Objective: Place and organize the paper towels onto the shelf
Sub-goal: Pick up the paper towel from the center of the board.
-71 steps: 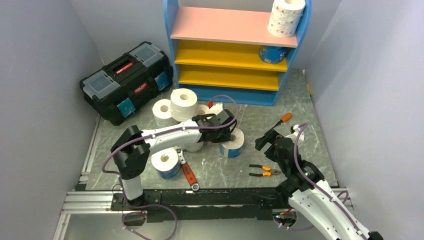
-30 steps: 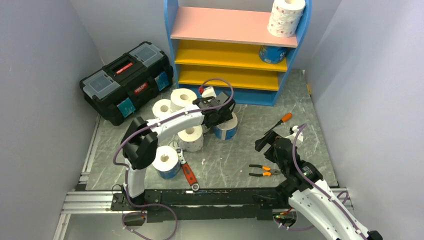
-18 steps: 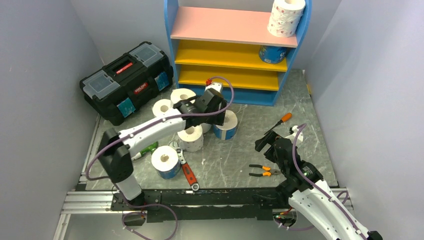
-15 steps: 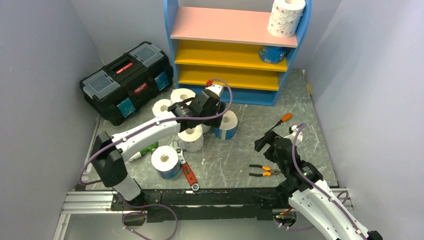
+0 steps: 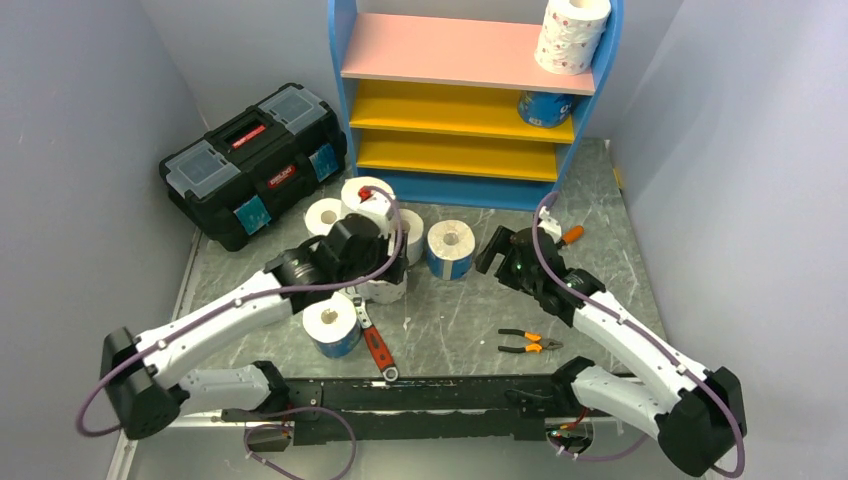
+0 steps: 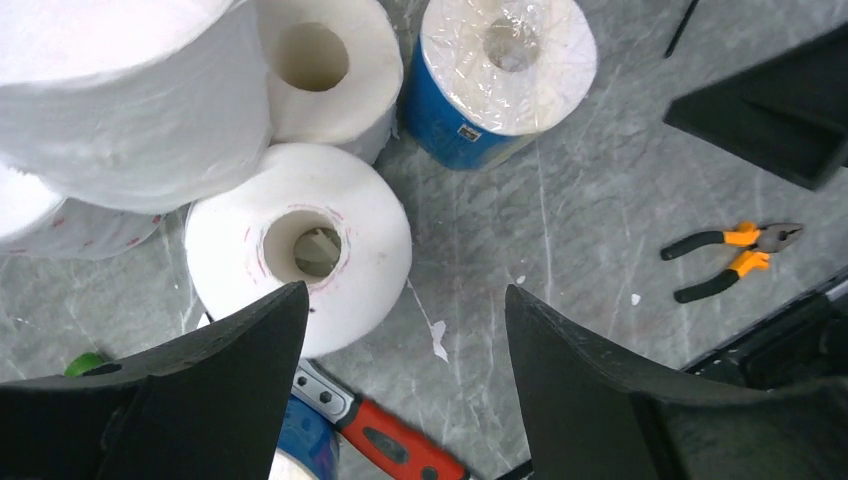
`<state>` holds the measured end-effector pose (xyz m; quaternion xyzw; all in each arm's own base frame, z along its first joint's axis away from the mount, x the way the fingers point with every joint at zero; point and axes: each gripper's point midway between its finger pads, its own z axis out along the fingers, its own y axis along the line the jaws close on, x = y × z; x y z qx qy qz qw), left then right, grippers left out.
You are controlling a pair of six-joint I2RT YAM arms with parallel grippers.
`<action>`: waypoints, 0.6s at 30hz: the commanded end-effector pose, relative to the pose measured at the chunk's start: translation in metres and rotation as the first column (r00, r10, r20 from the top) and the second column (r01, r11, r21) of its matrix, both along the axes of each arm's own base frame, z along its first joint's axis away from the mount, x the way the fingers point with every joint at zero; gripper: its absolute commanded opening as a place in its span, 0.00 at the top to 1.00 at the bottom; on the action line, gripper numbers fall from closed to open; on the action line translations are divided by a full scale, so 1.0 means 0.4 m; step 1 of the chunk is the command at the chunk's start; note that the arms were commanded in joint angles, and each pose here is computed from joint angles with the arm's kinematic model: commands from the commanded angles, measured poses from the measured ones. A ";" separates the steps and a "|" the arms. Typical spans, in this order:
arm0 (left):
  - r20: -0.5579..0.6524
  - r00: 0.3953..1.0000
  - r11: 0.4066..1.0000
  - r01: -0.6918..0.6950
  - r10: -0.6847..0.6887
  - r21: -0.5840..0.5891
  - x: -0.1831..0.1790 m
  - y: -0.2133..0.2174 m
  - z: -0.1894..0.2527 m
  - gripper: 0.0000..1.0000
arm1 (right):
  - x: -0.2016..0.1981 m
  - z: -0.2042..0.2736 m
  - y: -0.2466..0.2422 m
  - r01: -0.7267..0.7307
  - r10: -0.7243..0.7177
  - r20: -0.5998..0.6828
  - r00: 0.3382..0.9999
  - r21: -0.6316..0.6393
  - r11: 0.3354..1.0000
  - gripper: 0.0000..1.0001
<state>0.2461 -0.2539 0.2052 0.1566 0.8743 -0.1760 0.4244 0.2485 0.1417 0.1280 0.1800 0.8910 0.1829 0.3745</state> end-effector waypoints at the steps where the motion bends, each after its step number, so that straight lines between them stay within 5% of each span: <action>1: 0.064 0.997 0.988 -0.024 0.035 -0.155 -0.004 -0.001 0.057 0.22 | 0.070 0.076 0.057 0.023 -0.035 0.091 0.995 0.134 0.991 0.06; 18: 0.025 0.996 0.984 -0.079 0.084 -0.163 -0.063 0.080 0.011 0.23 | 0.216 0.024 0.126 -0.018 0.017 0.008 1.000 0.059 0.998 0.14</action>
